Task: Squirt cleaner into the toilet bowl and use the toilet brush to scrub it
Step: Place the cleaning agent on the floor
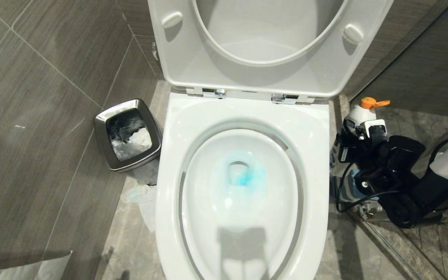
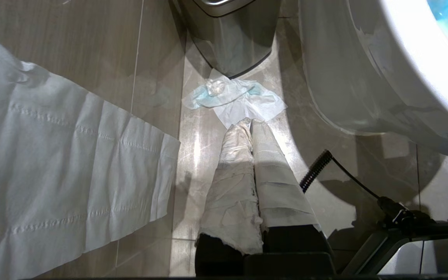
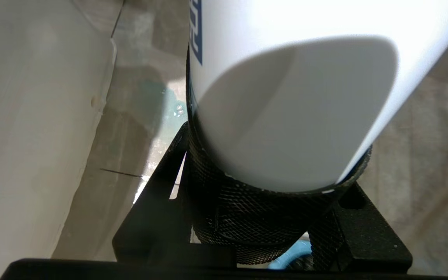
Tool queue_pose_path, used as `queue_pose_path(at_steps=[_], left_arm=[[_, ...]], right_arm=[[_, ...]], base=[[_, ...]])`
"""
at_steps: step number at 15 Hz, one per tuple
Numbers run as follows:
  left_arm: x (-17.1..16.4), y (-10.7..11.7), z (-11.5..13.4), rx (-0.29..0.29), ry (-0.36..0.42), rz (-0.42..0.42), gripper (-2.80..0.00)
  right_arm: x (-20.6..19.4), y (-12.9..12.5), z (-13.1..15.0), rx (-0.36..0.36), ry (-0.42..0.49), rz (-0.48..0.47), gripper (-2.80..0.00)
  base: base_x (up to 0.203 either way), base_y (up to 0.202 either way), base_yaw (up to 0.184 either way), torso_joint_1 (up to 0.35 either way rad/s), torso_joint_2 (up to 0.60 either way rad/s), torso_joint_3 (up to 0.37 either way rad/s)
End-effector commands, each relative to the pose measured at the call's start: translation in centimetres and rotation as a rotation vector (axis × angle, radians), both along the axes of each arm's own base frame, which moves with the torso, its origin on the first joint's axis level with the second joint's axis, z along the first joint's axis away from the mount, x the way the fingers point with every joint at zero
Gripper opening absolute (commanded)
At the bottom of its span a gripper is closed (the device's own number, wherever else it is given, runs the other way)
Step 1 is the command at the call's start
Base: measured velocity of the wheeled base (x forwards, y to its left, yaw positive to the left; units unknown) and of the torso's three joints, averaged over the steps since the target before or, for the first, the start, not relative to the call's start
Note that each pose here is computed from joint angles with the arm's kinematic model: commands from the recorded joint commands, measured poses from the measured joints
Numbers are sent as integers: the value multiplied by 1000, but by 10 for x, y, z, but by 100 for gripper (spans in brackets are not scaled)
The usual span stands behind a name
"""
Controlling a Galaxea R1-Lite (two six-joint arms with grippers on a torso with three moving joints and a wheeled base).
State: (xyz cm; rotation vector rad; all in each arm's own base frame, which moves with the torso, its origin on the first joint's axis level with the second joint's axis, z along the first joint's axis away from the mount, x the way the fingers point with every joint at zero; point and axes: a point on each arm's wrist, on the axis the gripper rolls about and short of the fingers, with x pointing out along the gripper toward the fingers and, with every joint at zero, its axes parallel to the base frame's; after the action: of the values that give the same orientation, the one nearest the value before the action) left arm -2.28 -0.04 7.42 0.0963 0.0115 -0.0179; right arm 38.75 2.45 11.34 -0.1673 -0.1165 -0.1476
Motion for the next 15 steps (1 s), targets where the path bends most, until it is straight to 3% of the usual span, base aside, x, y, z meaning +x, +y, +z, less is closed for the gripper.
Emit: queue_pose_path(at_steps=[1,6,11,15], left_arm=[[0,0,0,2,1,0,-280],[0,0,0,18,1,-1,-280],[0,0,0,25,1,-1,-280],[0,0,0,25,1,-1,-280]], right_arm=[[15,6,-4,1,-30,12,-280],[43,22,7,13,-130,46,-280],[67,28,0,12,-161,69,-280],[80,30,13,11,-231,71,-280]], base=[[0,0,0,2,2,-60],[0,0,0,1,4,-70],[0,0,0,1,2,-189],[0,0,0,5,1,-195]])
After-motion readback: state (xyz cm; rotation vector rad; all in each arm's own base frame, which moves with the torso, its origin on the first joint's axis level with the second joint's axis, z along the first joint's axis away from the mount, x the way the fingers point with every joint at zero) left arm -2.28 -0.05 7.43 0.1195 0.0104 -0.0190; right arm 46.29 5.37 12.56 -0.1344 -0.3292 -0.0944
